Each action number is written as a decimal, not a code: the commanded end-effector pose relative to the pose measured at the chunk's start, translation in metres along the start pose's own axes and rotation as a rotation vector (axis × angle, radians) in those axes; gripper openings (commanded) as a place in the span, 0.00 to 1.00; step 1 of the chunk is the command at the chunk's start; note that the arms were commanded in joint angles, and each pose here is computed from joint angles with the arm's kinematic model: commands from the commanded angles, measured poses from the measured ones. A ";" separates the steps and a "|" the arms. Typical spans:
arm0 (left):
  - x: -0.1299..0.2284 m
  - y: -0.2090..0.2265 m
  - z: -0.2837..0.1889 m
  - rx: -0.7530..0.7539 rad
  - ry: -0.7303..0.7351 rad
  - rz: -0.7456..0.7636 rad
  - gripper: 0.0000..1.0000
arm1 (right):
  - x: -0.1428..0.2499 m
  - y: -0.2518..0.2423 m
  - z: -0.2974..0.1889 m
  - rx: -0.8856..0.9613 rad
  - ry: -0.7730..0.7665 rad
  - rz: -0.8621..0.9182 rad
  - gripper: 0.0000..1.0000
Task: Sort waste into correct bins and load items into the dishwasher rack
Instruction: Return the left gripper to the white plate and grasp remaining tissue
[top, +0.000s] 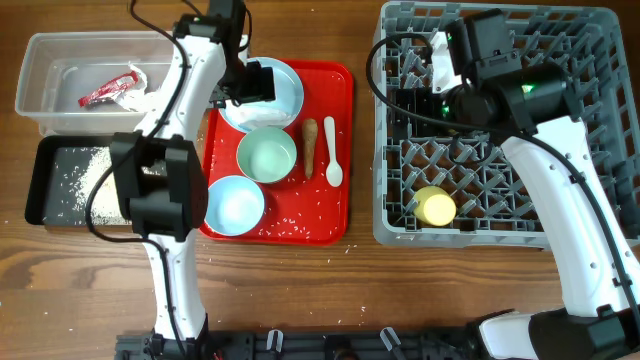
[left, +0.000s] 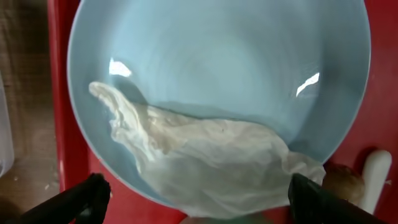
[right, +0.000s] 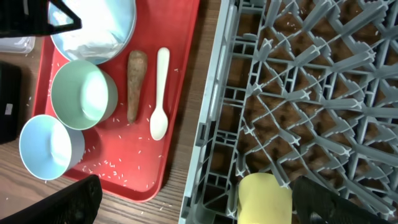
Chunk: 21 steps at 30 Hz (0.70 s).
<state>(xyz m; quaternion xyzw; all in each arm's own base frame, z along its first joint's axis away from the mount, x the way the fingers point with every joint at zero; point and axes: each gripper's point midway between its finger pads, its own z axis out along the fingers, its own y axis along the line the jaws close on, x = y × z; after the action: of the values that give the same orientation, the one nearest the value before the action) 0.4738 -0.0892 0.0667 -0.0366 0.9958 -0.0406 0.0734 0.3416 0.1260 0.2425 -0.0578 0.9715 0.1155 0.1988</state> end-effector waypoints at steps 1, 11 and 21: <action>0.001 -0.004 0.031 -0.024 0.007 -0.004 0.94 | -0.003 0.001 -0.005 0.002 -0.018 -0.023 1.00; 0.011 0.001 0.068 -0.031 0.029 -0.022 0.80 | -0.001 0.000 -0.005 0.003 -0.011 -0.022 1.00; -0.004 -0.003 0.064 -0.013 -0.035 -0.020 0.04 | -0.001 0.000 -0.005 0.003 -0.011 -0.023 1.00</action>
<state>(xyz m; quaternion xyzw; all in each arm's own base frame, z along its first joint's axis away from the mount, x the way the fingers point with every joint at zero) 0.4870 -0.0898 0.0081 -0.0507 0.9940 -0.0226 0.0939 0.3408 0.1257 0.2420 -0.0593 0.9719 0.1147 0.1971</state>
